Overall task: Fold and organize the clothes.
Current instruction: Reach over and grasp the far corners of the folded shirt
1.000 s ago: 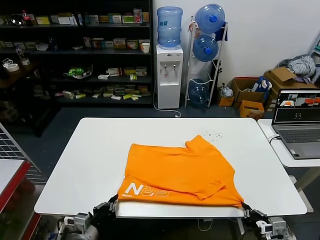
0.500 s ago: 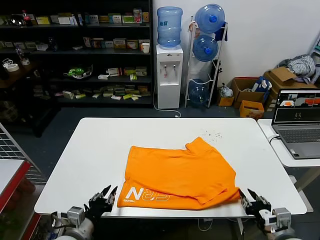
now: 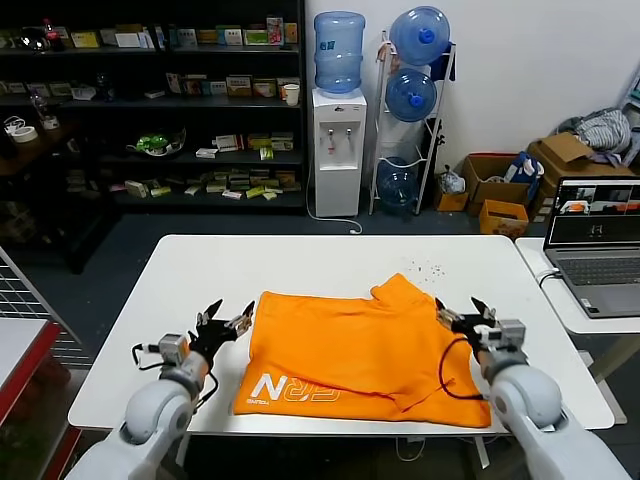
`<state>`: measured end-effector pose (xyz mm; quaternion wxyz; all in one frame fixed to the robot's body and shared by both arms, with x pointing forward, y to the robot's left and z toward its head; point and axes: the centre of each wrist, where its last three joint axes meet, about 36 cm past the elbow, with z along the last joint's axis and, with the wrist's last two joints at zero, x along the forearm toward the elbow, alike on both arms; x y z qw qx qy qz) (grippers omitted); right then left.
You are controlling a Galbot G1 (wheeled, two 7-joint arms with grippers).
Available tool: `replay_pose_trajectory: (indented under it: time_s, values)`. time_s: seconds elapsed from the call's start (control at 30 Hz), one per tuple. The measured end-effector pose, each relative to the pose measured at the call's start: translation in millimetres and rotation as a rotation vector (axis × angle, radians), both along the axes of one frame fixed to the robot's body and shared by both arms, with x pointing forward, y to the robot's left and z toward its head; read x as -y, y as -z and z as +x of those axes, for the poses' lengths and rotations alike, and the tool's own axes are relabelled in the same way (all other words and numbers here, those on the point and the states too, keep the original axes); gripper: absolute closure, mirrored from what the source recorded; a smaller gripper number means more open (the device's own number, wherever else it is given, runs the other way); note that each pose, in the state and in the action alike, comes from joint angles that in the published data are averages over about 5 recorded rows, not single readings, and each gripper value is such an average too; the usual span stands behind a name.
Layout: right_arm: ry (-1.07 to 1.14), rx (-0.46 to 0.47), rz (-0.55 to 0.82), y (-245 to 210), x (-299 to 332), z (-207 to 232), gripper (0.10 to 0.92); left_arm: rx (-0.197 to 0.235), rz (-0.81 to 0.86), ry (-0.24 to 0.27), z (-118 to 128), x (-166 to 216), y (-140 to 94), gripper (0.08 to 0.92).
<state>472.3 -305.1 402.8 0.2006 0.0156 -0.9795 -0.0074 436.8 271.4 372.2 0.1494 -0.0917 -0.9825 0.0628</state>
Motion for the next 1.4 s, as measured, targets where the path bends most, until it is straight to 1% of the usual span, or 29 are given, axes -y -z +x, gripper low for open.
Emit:
replay_pose_trajectory:
  time_s: [0.13, 0.27, 0.43, 0.77, 1.0, 1.13, 1.23, 1.4]
  values:
    - [-0.006, -0.02, 0.013, 8.9, -9.2, 27.2, 0.2, -0.012, -0.009, -0.012, 28.9, 1.3, 12.2, 0.177]
    - [-0.02, -0.055, 0.019, 18.4, -16.0, 43.5, 0.2, -0.04, -0.012, -0.02, 46.0, 3.3, 22.6, 0.177]
    - [-0.037, -0.104, 0.015, 29.3, -20.5, 57.2, 0.2, -0.079, -0.004, -0.016, 58.8, 7.1, 27.7, 0.177]
    - [-0.045, -0.155, 0.01, 38.1, -23.3, 80.8, 0.2, -0.159, 0.011, 0.019, 81.7, 20.9, 36.7, 0.177]
    - [-0.052, -0.183, 0.009, 44.6, -24.1, 92.7, 0.21, -0.198, 0.029, 0.037, 92.9, 25.7, 40.0, 0.177]
    - [-0.056, -0.199, 0.006, 49.8, -23.4, 96.1, 0.292, -0.21, 0.034, 0.048, 96.2, 29.4, 42.1, 0.177]
    - [-0.06, -0.211, 0.004, 52.6, -23.5, 97.5, 0.378, -0.214, 0.036, 0.053, 98.5, 32.1, 44.2, 0.212]
    - [-0.069, -0.221, 0.005, 55.5, -23.6, 98.3, 0.525, -0.217, 0.046, 0.061, 100.5, 35.0, 48.4, 0.353]
